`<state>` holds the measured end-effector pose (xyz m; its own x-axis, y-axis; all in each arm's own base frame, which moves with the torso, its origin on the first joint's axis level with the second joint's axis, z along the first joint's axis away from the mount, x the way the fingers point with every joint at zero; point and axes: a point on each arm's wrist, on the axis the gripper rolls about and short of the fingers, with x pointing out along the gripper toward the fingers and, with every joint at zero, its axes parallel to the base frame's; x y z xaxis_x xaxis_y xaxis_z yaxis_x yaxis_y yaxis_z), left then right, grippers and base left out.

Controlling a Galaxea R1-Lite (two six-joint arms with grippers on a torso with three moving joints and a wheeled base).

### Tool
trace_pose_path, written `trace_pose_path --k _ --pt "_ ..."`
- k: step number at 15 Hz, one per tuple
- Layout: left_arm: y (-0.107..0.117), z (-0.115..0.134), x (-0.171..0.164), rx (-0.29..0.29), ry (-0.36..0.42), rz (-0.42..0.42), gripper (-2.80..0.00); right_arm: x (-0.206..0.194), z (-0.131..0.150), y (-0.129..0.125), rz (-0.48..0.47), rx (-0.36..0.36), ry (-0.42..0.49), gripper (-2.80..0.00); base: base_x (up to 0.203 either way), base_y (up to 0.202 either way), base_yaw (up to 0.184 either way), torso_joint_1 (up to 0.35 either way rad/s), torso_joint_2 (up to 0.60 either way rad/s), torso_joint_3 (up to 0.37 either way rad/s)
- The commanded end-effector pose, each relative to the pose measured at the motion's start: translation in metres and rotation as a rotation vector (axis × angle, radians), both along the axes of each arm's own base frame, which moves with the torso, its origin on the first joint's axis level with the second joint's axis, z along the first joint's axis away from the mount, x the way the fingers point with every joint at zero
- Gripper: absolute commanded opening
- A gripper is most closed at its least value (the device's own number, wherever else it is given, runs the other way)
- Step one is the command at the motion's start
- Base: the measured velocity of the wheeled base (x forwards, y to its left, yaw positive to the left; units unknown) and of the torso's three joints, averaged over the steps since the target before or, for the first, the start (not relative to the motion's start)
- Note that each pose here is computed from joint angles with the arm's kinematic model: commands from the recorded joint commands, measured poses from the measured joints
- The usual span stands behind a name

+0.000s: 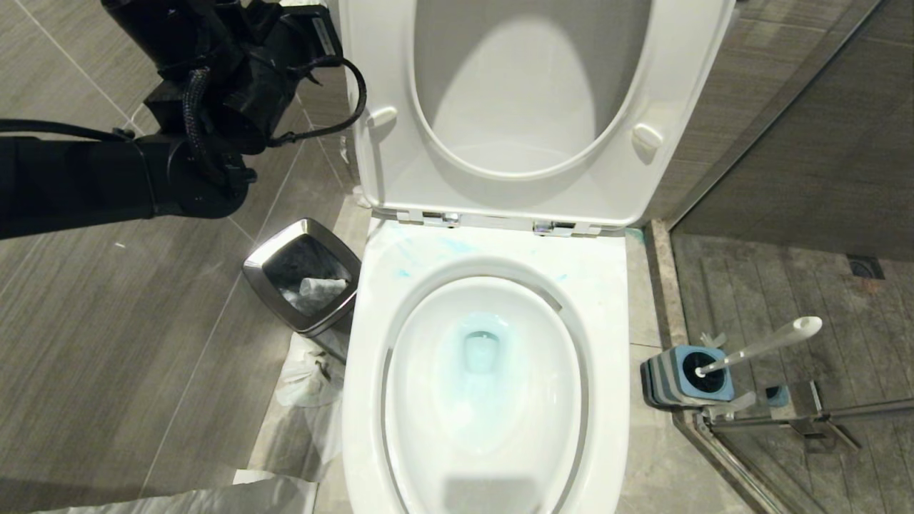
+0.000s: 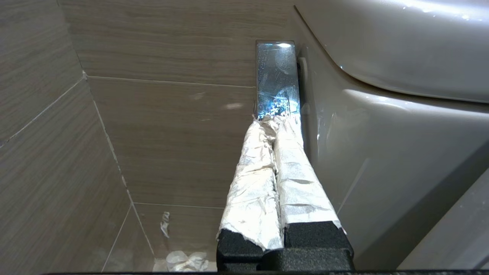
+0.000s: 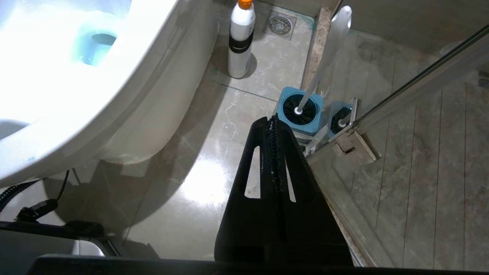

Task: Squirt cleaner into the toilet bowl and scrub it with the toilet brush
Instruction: Flush the toilet

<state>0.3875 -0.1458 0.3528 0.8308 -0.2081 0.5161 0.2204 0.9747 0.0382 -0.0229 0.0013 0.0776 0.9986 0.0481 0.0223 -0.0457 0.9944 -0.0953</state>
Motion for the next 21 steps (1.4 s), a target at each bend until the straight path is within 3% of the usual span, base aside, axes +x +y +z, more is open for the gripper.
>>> trace_pose_path --k 1,21 --pt "-0.0016 -0.0019 0.0011 0.001 0.001 -0.002 -2.80 0.0009 -0.0034 0.0000 0.001 -0.001 0.012 -2.80 0.000 0.000 0.000 0.000 0.00 0.000" --pt "-0.0063 0.0026 -0.0044 -0.006 -0.009 -0.025 -2.80 0.0009 -0.0034 0.0000 0.001 -0.001 0.012 -2.80 0.000 0.000 0.000 0.000 0.00 0.000"
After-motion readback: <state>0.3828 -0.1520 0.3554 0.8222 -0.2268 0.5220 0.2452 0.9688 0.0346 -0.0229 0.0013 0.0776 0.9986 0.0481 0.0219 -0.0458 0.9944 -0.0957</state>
